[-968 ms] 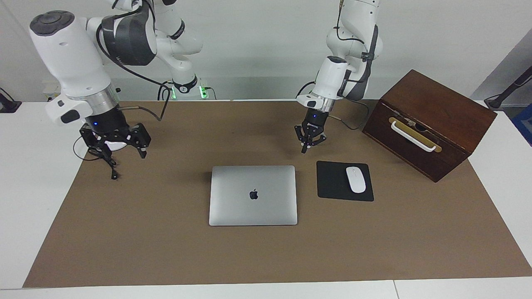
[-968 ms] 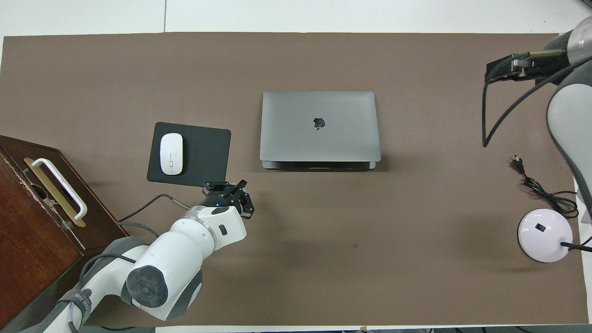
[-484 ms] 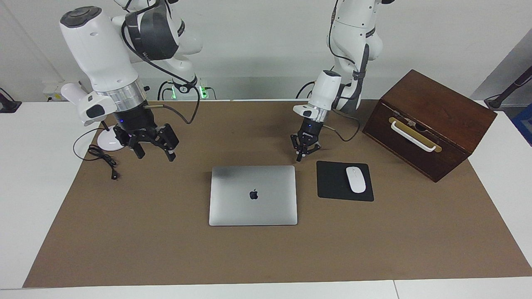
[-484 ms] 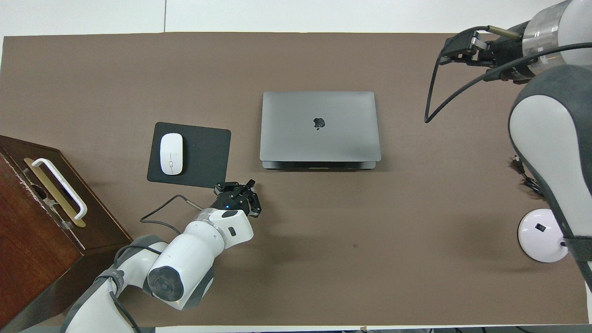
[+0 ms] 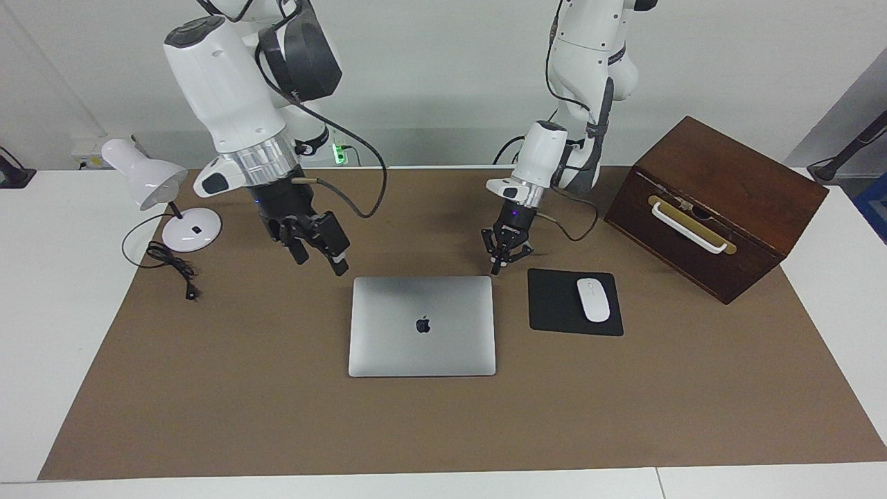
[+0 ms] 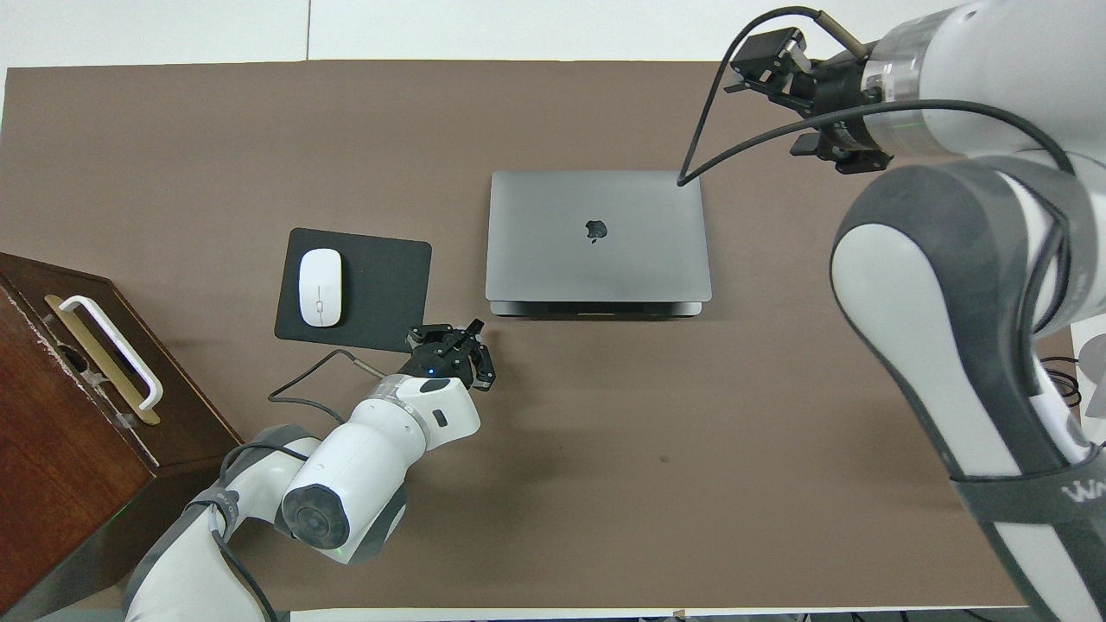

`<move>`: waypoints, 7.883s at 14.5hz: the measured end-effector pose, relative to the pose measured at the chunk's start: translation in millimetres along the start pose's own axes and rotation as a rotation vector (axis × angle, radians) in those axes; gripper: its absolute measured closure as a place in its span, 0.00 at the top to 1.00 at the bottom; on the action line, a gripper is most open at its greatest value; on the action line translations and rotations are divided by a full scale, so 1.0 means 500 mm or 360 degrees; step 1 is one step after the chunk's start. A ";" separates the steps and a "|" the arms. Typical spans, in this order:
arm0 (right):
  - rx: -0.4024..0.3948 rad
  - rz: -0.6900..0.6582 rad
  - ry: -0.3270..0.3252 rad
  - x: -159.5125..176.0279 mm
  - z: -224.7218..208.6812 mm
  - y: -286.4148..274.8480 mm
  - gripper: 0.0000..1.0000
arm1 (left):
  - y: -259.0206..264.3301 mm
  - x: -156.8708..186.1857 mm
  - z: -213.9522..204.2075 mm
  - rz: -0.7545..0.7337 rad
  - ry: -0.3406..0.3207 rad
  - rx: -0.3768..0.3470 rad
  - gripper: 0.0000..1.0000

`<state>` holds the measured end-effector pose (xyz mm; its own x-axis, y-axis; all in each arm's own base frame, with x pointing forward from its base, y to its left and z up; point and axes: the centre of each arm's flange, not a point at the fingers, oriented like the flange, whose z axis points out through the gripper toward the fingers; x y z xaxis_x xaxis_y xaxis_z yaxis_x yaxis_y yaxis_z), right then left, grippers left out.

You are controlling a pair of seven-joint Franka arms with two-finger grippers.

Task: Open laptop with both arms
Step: 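Brace the laptop base with the left gripper while the right gripper reaches the lid, then grip the front edge of the laptop lid with the right gripper, then lift the lid up and away from the robot with the right gripper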

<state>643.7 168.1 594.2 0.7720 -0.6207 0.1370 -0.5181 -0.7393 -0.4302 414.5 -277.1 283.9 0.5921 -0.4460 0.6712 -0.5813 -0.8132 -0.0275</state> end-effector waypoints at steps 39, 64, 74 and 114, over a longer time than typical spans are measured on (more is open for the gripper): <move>0.0280 0.0867 -0.0119 -0.365 0.347 0.061 1.00 | -0.010 0.057 0.099 -0.0099 0.0040 0.0011 0.01; 0.0337 0.0881 0.0016 -0.450 0.435 0.171 1.00 | -0.010 0.056 0.104 -0.0099 0.0037 0.0011 0.01; 0.0349 0.0895 0.0034 -0.433 0.464 0.161 1.00 | -0.010 0.056 0.104 -0.0098 0.0038 0.0011 0.01; 0.0080 0.0810 -0.0075 -0.089 0.300 -0.024 1.00 | -0.009 0.056 0.106 -0.0096 0.0043 0.0011 0.01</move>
<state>670.8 244.1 459.5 0.4429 -0.8854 -0.1407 -0.8151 -0.3323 -0.4745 463.1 -305.5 263.6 0.6107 -0.3860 0.6914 -0.5412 -0.8409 0.0086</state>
